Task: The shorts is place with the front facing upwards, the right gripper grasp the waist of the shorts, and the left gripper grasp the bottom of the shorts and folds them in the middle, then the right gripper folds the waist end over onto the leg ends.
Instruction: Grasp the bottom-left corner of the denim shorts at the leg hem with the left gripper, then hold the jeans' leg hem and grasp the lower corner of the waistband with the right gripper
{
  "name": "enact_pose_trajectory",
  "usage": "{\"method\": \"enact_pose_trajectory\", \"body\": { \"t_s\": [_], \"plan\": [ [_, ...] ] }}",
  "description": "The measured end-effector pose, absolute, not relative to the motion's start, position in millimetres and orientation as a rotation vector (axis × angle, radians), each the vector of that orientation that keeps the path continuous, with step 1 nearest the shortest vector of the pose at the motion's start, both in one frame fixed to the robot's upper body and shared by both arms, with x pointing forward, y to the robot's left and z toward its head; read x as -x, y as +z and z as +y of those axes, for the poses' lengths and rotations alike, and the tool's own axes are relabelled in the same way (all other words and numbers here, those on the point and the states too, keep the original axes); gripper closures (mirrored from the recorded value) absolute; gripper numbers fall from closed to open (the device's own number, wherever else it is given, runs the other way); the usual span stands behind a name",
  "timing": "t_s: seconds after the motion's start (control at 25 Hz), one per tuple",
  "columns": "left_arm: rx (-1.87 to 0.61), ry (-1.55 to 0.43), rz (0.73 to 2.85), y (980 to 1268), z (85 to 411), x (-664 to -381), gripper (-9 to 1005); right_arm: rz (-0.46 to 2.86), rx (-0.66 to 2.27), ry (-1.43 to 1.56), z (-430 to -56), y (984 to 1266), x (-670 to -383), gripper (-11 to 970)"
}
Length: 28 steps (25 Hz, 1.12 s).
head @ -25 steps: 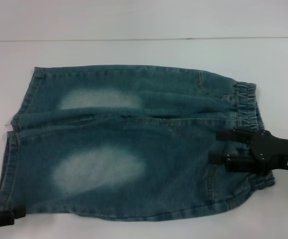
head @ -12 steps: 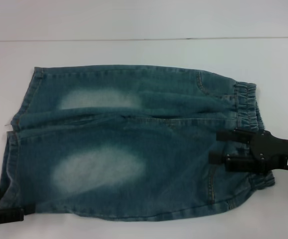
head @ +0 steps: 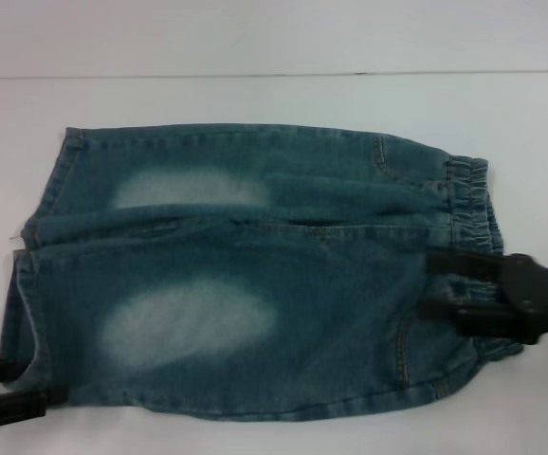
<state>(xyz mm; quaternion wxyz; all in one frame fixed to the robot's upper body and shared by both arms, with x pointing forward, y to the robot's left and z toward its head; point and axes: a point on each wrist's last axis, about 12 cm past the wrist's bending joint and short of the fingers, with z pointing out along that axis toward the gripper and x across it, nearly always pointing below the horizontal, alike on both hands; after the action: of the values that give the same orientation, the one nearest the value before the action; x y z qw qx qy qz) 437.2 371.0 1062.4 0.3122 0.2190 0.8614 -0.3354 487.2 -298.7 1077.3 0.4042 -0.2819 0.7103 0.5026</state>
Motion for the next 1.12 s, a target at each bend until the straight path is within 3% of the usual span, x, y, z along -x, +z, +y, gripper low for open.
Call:
{"method": "enact_pose_trajectory", "body": {
  "t_s": [0.44, 0.84, 1.12],
  "plan": [
    [-0.571, -0.886, 2.260, 1063.5, 370.2, -439.1, 544, 1.826, 0.454, 1.115, -371.1, 1074.7, -442.4, 44],
    [-0.580, -0.892, 2.250, 1062.9, 364.6, -444.4, 944, 1.980, 0.385, 0.939, -379.2, 1046.5, -434.7, 45],
    [-0.580, -0.886, 2.248, 1062.7, 363.8, -445.9, 997, 2.026, 0.388, 0.894, -376.1, 1037.6, -436.3, 45]
  ]
}}
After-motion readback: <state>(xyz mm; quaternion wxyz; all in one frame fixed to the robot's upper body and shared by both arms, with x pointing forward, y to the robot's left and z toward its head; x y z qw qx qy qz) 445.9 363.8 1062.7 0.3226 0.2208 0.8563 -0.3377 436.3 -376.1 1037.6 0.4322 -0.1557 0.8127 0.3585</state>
